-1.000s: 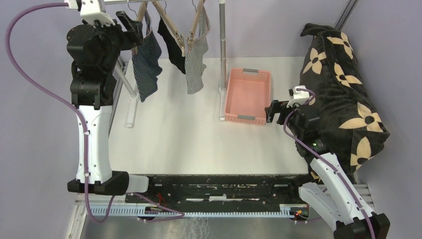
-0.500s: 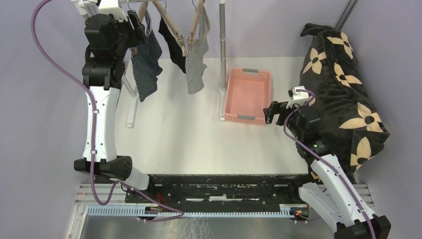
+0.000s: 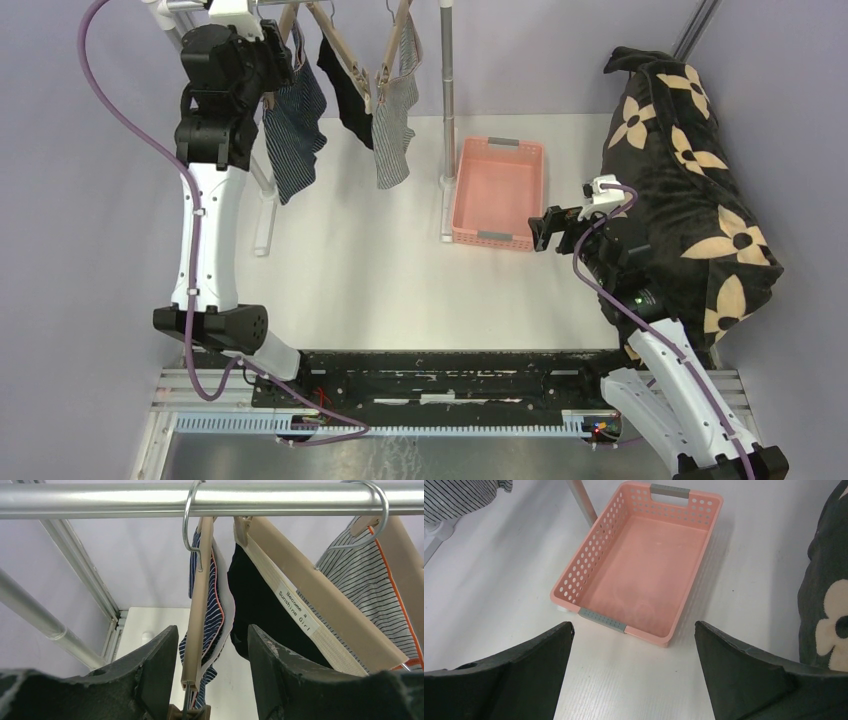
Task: Remove the underwear clipped to the hanger
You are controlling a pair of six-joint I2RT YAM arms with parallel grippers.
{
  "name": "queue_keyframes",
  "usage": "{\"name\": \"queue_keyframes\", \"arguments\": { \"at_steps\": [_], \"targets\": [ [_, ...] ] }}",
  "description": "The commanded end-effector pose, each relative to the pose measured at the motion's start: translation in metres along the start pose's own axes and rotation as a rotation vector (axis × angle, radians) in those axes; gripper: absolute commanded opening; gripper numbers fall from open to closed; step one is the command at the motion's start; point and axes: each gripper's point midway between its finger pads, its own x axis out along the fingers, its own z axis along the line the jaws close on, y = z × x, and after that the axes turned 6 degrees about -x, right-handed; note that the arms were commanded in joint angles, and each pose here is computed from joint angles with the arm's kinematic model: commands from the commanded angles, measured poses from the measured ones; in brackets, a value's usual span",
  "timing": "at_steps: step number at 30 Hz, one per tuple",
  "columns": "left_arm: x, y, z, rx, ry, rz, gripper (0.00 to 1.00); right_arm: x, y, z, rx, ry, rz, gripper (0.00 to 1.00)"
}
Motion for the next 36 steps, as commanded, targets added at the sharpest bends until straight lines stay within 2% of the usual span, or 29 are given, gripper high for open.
{"name": "queue_keyframes", "arguments": {
  "at_steps": [1,9,19,23,29,31,36],
  "targets": [
    [0.009,-0.013,0.004,0.058,-0.013,-0.053,0.60,-0.001,-0.006,0.004,0.008,-0.019,-0.030,1.00],
    [0.022,-0.002,0.007,0.071,-0.033,-0.034,0.57,-0.003,-0.009,0.004,0.004,-0.015,-0.043,1.00],
    [0.025,-0.004,0.008,0.074,-0.035,-0.054,0.38,-0.001,-0.006,0.006,0.013,-0.024,-0.034,1.00],
    [0.027,-0.005,0.008,0.067,-0.033,-0.070,0.35,0.000,-0.004,0.007,0.014,-0.027,-0.028,1.00],
    [0.030,-0.006,0.006,0.066,-0.029,-0.074,0.18,-0.002,-0.006,0.006,0.015,-0.023,-0.036,1.00],
    [0.030,-0.006,0.007,0.064,-0.032,-0.075,0.05,-0.002,-0.006,0.006,0.016,-0.022,-0.036,1.00],
    [0.032,-0.002,0.005,0.071,-0.020,-0.064,0.03,-0.001,-0.005,0.006,0.017,-0.022,-0.032,1.00]
  ]
}}
